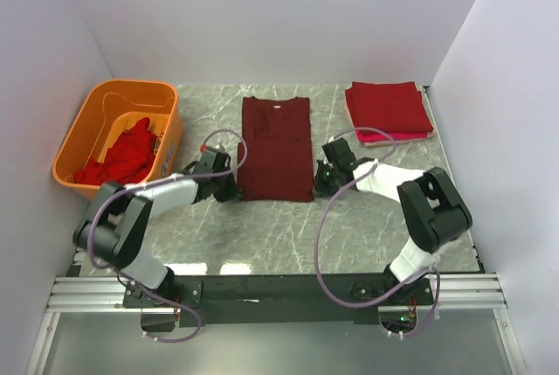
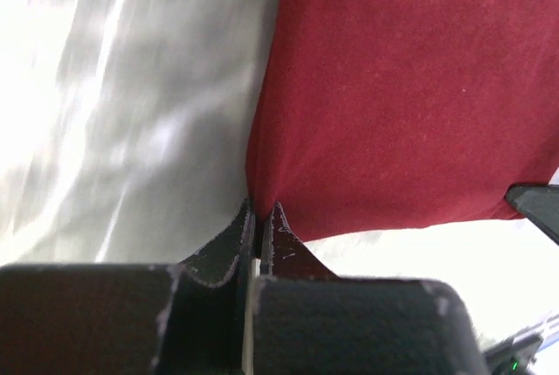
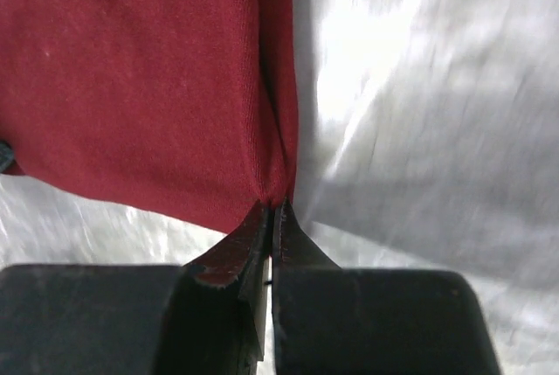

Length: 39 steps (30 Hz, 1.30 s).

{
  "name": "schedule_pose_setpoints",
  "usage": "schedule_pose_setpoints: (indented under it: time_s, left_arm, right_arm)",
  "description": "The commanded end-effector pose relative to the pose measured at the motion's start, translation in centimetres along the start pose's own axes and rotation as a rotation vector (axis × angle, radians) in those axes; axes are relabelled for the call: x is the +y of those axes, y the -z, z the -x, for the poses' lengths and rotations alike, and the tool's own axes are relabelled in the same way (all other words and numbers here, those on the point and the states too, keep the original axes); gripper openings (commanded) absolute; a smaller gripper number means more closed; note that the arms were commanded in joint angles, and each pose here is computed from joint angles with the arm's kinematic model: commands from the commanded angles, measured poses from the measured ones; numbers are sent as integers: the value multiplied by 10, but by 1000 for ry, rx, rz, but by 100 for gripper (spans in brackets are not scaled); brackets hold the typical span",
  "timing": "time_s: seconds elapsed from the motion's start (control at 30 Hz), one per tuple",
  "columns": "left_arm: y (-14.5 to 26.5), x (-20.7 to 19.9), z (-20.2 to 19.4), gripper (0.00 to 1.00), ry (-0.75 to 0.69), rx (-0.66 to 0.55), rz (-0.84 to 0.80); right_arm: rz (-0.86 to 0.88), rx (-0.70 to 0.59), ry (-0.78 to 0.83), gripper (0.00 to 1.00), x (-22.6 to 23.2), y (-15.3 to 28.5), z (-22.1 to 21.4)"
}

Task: Fold and stack the t-shirts
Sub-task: Fold the tshirt

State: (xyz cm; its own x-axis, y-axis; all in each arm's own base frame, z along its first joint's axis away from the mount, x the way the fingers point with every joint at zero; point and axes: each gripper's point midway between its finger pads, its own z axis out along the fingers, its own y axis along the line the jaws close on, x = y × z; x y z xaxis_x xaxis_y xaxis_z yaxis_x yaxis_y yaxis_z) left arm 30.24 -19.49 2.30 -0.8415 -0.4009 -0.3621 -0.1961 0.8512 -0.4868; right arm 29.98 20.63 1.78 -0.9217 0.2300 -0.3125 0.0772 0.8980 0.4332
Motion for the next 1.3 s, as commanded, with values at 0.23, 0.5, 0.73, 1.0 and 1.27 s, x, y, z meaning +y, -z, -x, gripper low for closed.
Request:
schedule_pose_setpoints:
  time_s: [0.23, 0.5, 0.73, 1.0, 1.27]
  left_arm:
    - [92, 22, -66, 1, 1, 22, 89]
    - [156, -32, 16, 1, -6, -328, -71]
    - [152, -66, 88, 1, -12, -442, -28]
    - [125, -81, 148, 1, -7, -456, -45]
    - [91, -88, 190, 1, -35, -442, -21]
  right_arm:
    - [58, 103, 95, 0, 11, 68, -82]
    - [45, -70, 162, 0, 44, 128, -21]
    - [91, -228, 127, 0, 78, 149, 60]
    - [113, -246, 94, 0, 89, 140, 120]
    - [127, -270, 72, 0, 99, 128, 173]
